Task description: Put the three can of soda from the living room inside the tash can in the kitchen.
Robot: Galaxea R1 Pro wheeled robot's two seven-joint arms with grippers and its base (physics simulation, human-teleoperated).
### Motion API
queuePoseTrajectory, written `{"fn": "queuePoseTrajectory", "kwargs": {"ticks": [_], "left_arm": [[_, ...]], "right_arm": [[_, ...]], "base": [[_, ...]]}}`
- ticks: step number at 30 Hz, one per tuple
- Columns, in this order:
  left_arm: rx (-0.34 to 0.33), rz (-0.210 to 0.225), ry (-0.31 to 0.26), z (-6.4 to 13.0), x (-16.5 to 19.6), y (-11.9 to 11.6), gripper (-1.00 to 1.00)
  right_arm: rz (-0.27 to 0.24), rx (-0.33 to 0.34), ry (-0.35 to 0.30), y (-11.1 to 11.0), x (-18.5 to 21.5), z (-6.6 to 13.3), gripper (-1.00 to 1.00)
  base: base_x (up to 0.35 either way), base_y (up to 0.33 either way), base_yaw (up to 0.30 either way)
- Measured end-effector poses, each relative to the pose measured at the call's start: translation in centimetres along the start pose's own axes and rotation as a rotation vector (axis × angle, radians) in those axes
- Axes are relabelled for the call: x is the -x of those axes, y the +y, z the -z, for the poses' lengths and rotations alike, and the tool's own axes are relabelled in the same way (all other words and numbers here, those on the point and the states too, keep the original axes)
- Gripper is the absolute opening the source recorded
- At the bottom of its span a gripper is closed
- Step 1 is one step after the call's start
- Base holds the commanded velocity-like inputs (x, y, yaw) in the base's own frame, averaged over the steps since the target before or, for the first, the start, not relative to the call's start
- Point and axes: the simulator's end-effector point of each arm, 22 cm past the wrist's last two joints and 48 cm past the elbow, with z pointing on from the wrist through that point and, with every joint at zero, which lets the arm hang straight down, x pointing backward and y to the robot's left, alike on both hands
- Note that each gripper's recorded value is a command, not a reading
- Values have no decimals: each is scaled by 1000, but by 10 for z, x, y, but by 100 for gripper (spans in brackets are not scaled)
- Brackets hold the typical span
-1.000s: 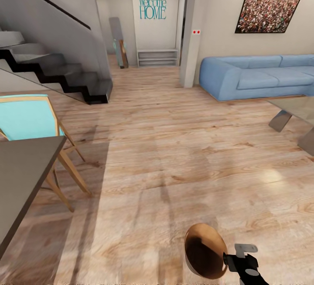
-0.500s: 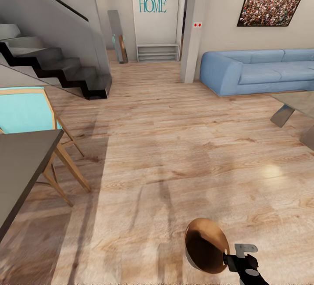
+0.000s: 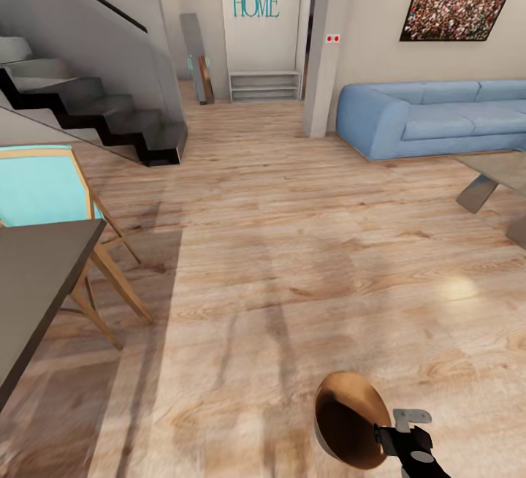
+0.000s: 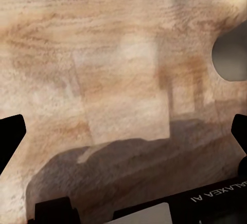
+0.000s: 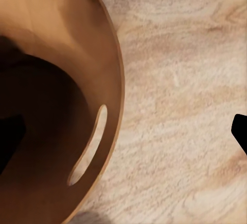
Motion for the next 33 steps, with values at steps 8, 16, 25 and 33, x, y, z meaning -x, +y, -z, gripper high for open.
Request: {"fn": "queuePoseTrajectory", "kwargs": {"ticks": [8,16,25,33], "left_arm": [[0,0,0,0,0,0,100],[1,1,3,0,-1,0,100],[2,4,10,-10,-12,6,100],[3,9,21,-22,-27,13,100]], "right_arm": [[-2,6,1,5,-1,0,100],[-1,9,5,7,-3,0,100],[1,9,15,11,-15,-11,100],[4,10,27,15,-32,-26,100]], "base": [[8,5,0],[0,0,0],[0,0,0],[0,0,0]]}}
